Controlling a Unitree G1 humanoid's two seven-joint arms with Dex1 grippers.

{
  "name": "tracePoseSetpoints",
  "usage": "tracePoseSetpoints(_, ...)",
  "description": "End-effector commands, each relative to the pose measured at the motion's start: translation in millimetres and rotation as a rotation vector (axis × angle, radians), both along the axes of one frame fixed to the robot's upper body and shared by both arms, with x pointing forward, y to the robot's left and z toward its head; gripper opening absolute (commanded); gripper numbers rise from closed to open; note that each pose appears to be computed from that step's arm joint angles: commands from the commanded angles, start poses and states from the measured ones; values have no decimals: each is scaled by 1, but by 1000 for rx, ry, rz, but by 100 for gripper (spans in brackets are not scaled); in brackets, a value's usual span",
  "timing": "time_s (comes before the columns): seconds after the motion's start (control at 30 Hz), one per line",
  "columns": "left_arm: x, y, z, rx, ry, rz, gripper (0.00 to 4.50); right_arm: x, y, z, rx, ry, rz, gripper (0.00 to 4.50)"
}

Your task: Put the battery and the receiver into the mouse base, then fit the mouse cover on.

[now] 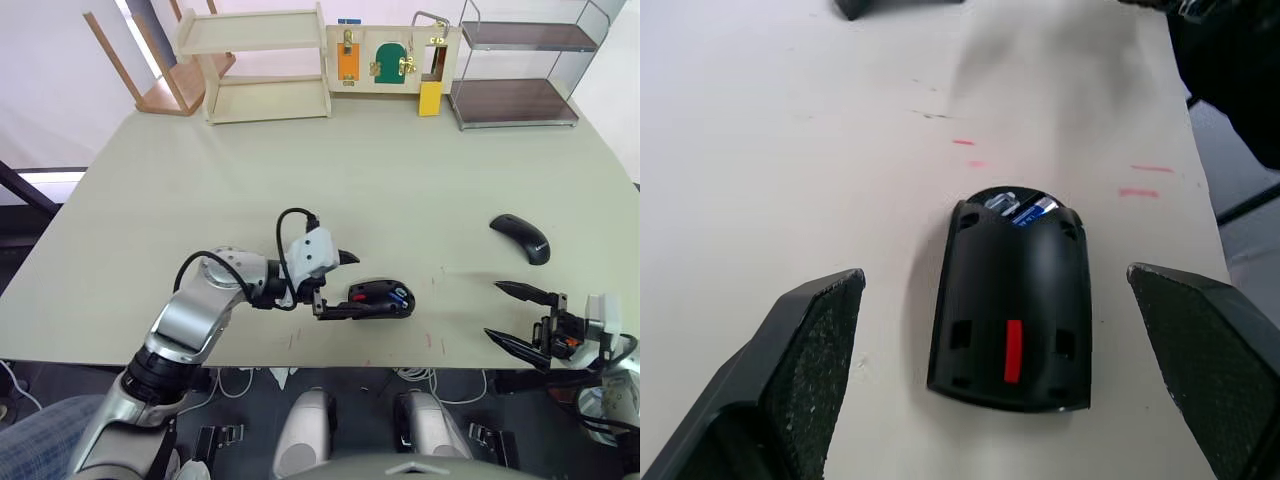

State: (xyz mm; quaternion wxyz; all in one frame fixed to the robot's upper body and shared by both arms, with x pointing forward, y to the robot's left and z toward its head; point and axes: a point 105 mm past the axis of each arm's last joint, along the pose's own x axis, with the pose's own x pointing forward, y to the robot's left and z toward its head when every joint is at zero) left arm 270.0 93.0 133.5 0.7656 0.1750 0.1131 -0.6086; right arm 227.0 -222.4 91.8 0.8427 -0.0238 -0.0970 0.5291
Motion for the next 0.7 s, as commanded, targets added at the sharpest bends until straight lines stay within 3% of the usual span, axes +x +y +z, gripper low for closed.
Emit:
tracePoseSetpoints(0.03,3,16,9,0,-41,22,448,1,-7,9,0,-57,-15,450)
tracePoseSetpoints(0.43,22,69,11,-114,-52,246,448,2,-6,4,-6,-73,-10,450)
tracePoseSetpoints(0.7,25,83,5,-166,-87,291,448,2,-4,3,0,-81,-12,450)
